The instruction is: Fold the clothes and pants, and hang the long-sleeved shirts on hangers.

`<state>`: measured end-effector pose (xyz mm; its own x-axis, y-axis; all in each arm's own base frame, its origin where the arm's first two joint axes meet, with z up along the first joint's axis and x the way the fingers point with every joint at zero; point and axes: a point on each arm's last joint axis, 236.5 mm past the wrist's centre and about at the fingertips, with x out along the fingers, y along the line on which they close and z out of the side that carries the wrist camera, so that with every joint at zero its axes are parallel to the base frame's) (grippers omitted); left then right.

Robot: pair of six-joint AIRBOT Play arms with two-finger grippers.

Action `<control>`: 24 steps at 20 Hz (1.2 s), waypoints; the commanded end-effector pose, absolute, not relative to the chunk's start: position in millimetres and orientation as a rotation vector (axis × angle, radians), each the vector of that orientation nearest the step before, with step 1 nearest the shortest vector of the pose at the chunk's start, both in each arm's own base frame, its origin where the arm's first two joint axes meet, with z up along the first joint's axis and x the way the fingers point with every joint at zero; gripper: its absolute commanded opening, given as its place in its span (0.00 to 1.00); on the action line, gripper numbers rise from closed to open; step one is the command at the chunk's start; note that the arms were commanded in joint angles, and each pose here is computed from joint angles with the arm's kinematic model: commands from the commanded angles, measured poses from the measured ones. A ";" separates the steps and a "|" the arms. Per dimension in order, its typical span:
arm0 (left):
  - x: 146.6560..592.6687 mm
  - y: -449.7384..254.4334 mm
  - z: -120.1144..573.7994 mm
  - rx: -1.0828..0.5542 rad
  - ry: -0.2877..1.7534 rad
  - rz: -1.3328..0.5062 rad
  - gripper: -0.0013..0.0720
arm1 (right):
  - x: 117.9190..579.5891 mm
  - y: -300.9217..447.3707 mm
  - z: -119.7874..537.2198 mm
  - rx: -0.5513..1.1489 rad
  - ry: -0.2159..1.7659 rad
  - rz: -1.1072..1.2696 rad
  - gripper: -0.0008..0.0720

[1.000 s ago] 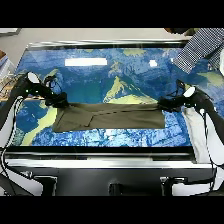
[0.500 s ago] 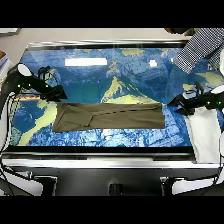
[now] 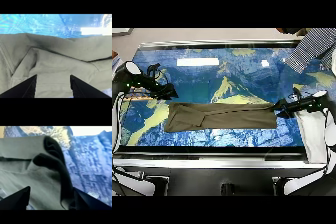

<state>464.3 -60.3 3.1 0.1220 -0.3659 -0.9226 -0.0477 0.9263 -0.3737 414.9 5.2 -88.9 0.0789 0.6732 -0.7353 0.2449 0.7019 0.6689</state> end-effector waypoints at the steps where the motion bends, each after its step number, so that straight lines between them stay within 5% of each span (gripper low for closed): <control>1: 464.9 -60.1 3.9 -0.355 1.436 -0.233 0.67 | 408.8 17.1 -105.3 0.727 1.555 0.370 0.85; 3: 464.7 -61.0 3.9 -0.353 1.437 -0.235 0.67 | 407.2 28.8 -107.3 0.712 1.570 0.382 0.69; 6: 464.3 -64.3 4.8 -0.358 1.437 -0.244 0.66 | 407.7 38.9 -104.5 0.714 1.578 0.384 0.08; 7: 463.7 -69.0 6.5 -0.374 1.438 -0.261 0.52 | 409.8 39.8 -98.7 0.721 1.565 0.384 0.06; 8: 463.2 -75.6 9.4 -0.395 1.436 -0.287 0.19 | 412.1 37.9 -90.1 0.723 1.551 0.365 0.06; 9: 463.0 -85.3 13.4 -0.419 1.432 -0.323 0.04 | 414.1 35.2 -79.3 0.717 1.535 0.345 0.06; 16: 459.6 -211.2 5.7 -0.436 1.398 -0.493 0.04 | 410.7 0.1 26.9 0.590 1.405 0.141 0.06; 24: 413.7 -453.8 -27.0 -0.722 1.329 -0.689 0.04 | 365.4 -24.1 112.3 0.497 1.309 -0.035 0.06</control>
<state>433.7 -377.9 -20.6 0.0872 -0.7213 -0.6871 0.0918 0.6926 -0.7154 384.5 -13.3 89.0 0.2532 0.3257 -0.9109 0.2576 0.8849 0.3880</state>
